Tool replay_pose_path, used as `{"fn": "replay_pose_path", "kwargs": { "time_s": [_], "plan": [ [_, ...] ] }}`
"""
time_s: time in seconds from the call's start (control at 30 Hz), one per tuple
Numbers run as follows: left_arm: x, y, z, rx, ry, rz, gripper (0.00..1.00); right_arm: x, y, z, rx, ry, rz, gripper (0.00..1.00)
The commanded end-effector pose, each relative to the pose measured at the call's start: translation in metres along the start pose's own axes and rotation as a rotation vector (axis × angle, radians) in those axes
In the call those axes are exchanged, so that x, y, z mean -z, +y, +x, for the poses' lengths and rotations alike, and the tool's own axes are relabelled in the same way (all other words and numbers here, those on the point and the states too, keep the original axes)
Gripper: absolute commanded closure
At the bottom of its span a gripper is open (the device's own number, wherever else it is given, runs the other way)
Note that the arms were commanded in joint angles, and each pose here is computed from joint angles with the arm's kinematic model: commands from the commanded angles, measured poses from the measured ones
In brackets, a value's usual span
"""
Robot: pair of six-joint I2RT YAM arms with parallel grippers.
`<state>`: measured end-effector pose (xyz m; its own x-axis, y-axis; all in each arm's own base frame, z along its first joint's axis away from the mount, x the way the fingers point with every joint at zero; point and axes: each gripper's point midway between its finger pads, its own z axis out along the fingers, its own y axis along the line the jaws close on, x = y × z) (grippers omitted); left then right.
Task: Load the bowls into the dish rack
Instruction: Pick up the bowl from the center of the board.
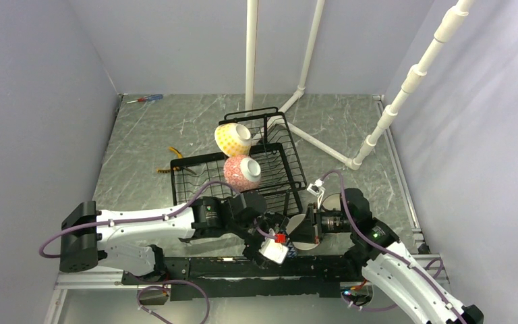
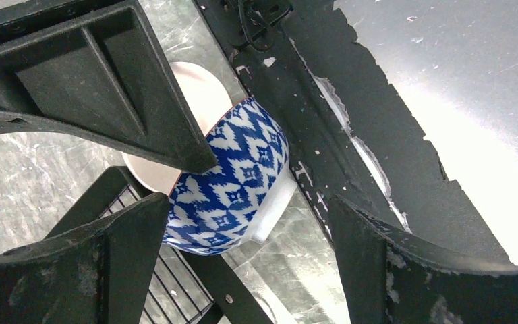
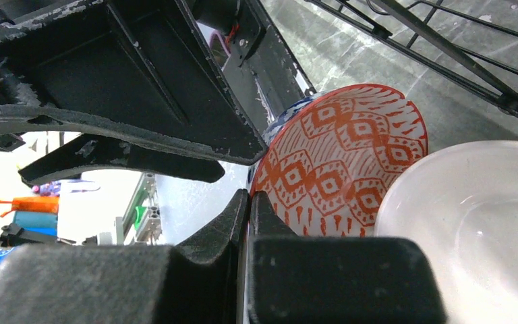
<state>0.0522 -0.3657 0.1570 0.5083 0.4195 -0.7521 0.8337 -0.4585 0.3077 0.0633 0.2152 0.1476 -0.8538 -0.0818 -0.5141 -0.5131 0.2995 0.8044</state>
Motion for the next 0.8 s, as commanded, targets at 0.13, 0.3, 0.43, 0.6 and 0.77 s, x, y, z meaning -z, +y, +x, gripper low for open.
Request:
{"fn": "replay_pose_path", "kwargs": {
  "time_s": [0.13,0.3,0.43,0.6,0.77],
  "plan": [
    [-0.009,0.011,-0.001,-0.05,0.011,0.007,0.07,0.004,0.035,-0.018,0.164,-0.035,-0.139,1.0],
    [-0.02,0.013,0.009,-0.054,0.042,0.013,0.08,0.006,0.037,-0.015,0.172,-0.028,-0.154,1.0],
    [-0.024,0.014,0.01,-0.078,0.045,0.029,0.08,0.007,0.037,-0.015,0.183,-0.026,-0.147,1.0],
    [-0.029,0.012,0.016,-0.099,0.071,0.05,0.13,0.007,0.04,-0.016,0.189,-0.028,-0.155,1.0],
    [-0.034,0.015,0.022,-0.097,0.094,0.036,0.17,0.009,0.045,-0.018,0.204,-0.034,-0.171,1.0]
  ]
}}
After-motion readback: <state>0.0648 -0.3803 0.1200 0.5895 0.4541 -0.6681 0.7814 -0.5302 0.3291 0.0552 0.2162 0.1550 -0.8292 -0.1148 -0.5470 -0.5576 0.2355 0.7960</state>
